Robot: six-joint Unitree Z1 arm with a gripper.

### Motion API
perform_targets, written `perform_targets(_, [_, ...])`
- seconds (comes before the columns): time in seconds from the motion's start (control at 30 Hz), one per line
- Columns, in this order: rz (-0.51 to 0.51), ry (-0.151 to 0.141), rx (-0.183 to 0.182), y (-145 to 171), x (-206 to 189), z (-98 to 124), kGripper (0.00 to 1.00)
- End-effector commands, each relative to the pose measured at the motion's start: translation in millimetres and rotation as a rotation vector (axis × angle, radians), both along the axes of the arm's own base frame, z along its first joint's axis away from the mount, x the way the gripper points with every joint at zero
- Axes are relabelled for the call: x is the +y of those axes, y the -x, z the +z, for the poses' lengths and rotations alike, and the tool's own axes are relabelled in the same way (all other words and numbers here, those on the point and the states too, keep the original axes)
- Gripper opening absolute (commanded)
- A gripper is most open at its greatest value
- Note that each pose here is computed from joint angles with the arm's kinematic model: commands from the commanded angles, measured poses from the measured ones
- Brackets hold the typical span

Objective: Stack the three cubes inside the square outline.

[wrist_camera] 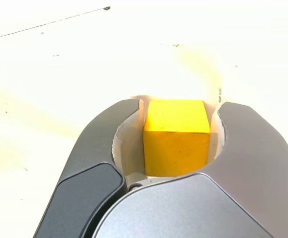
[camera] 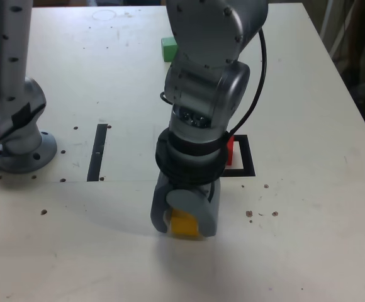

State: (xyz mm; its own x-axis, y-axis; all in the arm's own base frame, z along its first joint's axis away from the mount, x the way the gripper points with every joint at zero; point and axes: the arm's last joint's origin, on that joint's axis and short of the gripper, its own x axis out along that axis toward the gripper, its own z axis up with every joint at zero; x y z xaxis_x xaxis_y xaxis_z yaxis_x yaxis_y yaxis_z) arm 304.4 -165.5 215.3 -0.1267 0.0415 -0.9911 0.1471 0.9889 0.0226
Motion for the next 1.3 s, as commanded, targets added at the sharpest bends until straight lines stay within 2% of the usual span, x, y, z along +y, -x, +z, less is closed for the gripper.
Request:
perform_targets(0.0, [0.003,0.005,-0.024,1.8,2.2,11.1,0.28])
perform_targets(0.17, [0.000,-0.014,-0.029,2.2,5.1,30.5,0.28])
perform_targets(0.37, [0.005,-0.048,-0.029,-8.8,18.5,64.2,0.28])
perform_targets(0.63, [0.065,-0.039,-0.064,-30.3,62.6,90.3,0.28])
perform_targets(0.8, [0.128,-0.040,-0.063,-41.7,94.9,92.3,0.28])
perform_targets(0.97, [0.156,-0.047,-0.043,-50.6,116.5,84.5,0.28])
perform_targets(1.27, [0.159,-0.048,-0.008,-55.9,130.0,73.3,0.28])
